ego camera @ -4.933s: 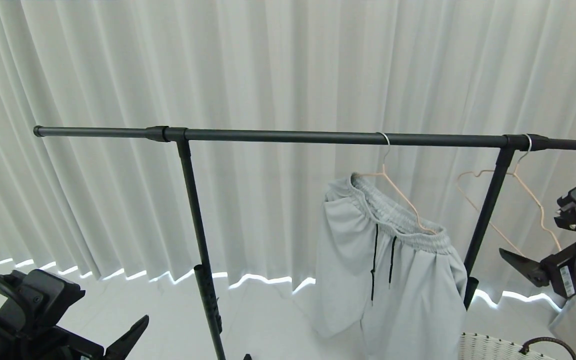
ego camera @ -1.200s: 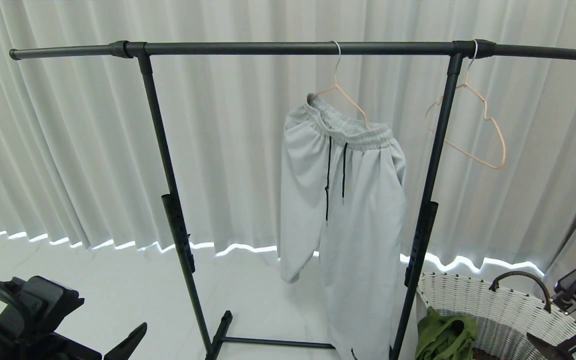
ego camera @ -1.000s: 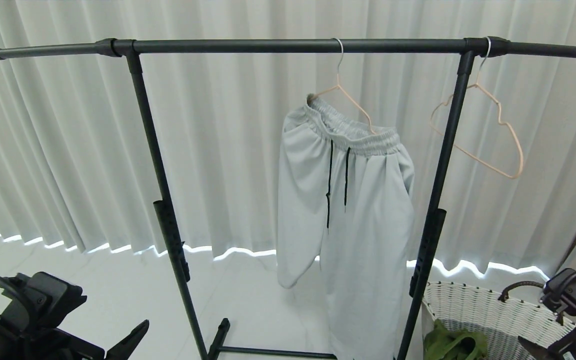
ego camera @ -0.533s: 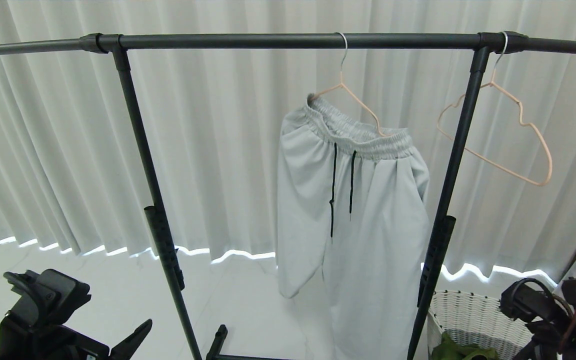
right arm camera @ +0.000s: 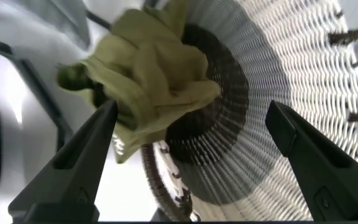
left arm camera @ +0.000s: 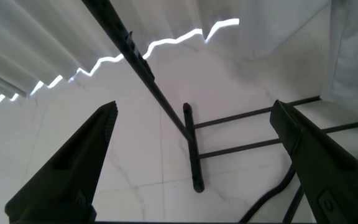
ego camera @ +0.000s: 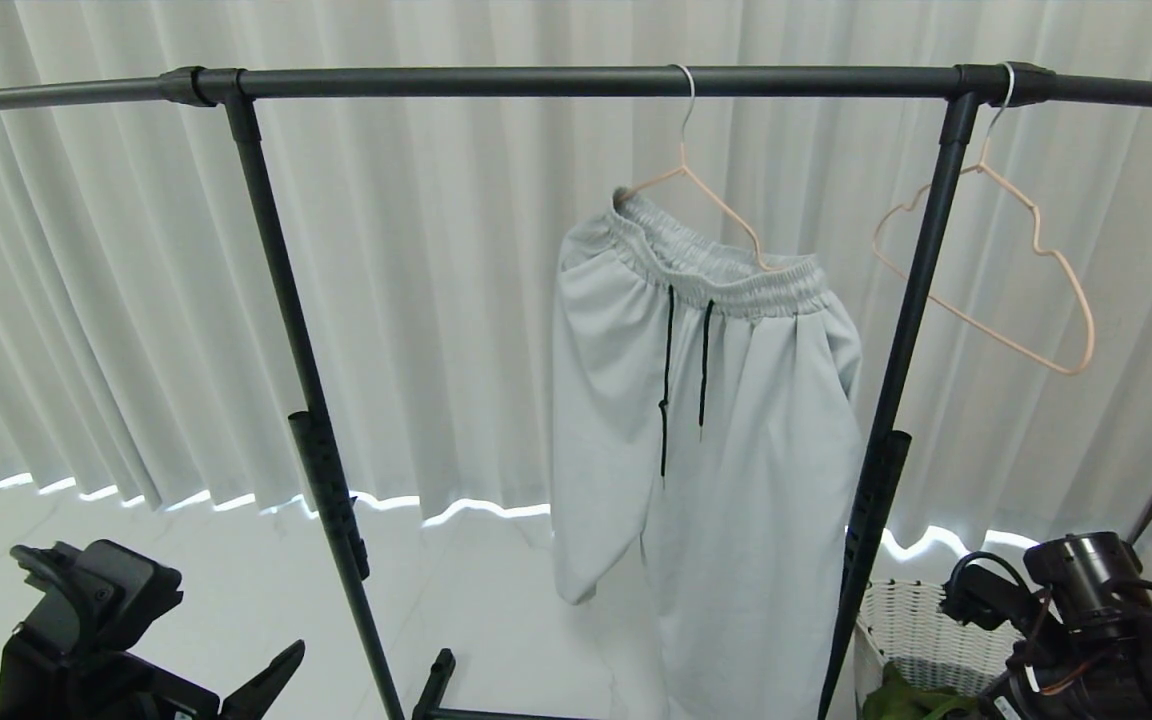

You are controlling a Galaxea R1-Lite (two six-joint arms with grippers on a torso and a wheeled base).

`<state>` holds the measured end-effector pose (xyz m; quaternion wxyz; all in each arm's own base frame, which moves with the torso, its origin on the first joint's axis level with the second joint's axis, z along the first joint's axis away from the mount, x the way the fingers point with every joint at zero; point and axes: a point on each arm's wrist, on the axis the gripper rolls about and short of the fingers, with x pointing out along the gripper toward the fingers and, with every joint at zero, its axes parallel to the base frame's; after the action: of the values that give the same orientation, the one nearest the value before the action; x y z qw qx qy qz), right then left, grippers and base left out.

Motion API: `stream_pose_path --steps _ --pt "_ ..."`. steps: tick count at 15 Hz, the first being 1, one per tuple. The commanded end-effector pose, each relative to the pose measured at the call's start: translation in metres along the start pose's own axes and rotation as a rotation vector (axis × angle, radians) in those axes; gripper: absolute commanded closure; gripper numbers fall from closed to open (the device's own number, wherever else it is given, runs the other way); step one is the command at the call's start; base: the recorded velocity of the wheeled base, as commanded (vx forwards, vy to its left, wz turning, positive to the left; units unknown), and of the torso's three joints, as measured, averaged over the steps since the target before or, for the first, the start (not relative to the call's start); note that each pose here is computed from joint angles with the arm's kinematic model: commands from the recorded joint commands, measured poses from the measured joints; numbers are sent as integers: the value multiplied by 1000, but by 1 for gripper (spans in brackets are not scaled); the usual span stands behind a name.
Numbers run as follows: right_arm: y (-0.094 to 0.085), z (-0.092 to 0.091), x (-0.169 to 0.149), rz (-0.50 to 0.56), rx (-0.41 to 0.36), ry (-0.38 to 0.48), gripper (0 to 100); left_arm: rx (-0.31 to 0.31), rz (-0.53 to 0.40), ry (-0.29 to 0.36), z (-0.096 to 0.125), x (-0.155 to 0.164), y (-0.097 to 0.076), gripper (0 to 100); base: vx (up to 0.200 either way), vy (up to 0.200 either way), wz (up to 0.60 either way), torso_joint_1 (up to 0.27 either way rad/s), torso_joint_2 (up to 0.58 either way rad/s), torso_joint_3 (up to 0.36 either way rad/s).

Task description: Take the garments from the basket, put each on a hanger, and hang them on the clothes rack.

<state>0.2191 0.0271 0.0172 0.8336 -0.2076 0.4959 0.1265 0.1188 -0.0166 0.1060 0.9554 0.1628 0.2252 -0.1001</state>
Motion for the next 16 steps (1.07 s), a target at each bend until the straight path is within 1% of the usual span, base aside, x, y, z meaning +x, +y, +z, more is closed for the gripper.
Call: stream_pose_path --steps 1,4,5,8,9,10,12,14,15,16 --pt "1 -2 12 6 -1 48 0 0 0 2 0 0 0 0 0 0 0 0 0 0" --pt "1 -3 14 6 6 58 0 7 -14 1 0 1 -2 0 0 0 0 0 0 0" --pt "1 -3 15 6 10 58 100 9 -18 0 0 1 -2 0 0 0 0 0 0 0" --pt "2 -3 13 -7 14 50 100 12 -22 1 0 1 -3 0 0 0 0 0 0 0" --pt "2 -3 10 -26 17 43 100 11 -24 7 0 2 -3 0 0 0 0 0 0 0" --pt "4 0 4 -34 14 20 100 11 -24 9 0 2 -3 0 0 0 0 0 0 0" --pt "11 9 -11 -41 12 -55 100 13 -25 12 1 3 -3 0 0 0 0 0 0 0" --pt "26 25 -34 -106 -48 -166 100 13 -28 22 1 6 -3 0 0 0 0 0 0 0" --pt "32 33 -47 -109 -71 -233 100 13 -28 21 2 7 -3 0 0 0 0 0 0 0" --pt "38 41 -57 -105 -93 -294 100 11 -27 18 3 7 -3 0 -200 0 0 -2 -2 2"
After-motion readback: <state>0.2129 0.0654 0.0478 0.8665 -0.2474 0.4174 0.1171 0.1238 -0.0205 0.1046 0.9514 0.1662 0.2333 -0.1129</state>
